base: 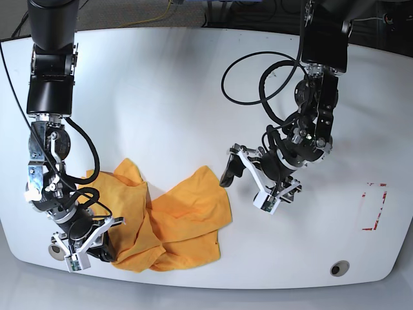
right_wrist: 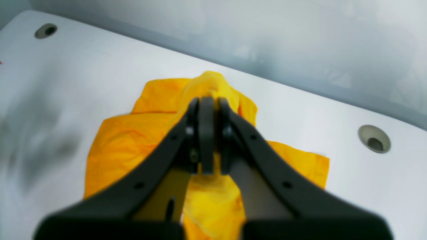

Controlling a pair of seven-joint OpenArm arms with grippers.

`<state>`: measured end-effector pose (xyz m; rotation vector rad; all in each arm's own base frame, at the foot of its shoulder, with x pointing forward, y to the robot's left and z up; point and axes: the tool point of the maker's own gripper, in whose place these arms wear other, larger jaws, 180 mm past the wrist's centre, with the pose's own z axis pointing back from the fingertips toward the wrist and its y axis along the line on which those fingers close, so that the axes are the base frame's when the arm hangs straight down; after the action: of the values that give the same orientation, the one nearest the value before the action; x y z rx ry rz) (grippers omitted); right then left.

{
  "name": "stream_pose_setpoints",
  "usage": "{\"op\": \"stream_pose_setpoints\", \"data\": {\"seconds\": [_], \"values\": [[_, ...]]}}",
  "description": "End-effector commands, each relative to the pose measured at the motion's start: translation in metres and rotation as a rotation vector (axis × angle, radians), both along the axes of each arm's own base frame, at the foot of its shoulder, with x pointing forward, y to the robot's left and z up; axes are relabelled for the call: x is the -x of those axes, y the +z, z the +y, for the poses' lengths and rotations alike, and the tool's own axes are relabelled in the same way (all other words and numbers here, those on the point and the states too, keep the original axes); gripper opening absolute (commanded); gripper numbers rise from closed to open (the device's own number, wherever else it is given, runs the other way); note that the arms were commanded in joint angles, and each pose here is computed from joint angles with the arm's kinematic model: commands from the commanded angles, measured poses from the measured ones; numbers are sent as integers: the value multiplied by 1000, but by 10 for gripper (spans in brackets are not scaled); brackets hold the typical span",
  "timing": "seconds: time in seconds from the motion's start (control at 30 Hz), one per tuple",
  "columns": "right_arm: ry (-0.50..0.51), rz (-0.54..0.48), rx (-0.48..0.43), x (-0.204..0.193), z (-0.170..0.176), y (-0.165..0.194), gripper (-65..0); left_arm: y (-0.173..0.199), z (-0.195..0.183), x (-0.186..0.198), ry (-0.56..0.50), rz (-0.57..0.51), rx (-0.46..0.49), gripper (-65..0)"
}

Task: Layout the t-shirt on the table in an organized manner, then fold the t-shirt properly
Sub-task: 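Lower the t-shirt and release it from the left gripper, then grasp another t-shirt corner with the left gripper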

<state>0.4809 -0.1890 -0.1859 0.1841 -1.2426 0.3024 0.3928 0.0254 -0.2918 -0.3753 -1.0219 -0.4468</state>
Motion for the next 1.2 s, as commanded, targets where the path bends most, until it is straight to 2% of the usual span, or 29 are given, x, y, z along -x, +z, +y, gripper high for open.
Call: {"op": "stream_pose_setpoints", "data": {"seconds": [0.0,0.17,0.27,0.4,0.5,0.97,1.17], "values": [[-4,-71,-5,-3,-5,24,-650,9,-8,-5,-24,-55,-35,-123],[-25,-64,-19,0,-12,19,-650,-14,-32,5,-105,-76,-158,-122],[-36,-53,-25,2,-16,14,-650,-25,-46,11,-154,-91,-198,-122],[-43,-54,-28,3,-19,14,-650,-47,-63,20,-202,-59,-225,-122],[-43,-53,-28,3,-19,13,-650,-62,-67,21,-206,-28,-244,-122],[-41,-36,-34,7,-18,5,-650,-84,-85,6,-220,-72,-349,-122],[-28,-47,-22,14,-13,5,-650,-101,-80,-3,-219,-29,-384,-122]]}}
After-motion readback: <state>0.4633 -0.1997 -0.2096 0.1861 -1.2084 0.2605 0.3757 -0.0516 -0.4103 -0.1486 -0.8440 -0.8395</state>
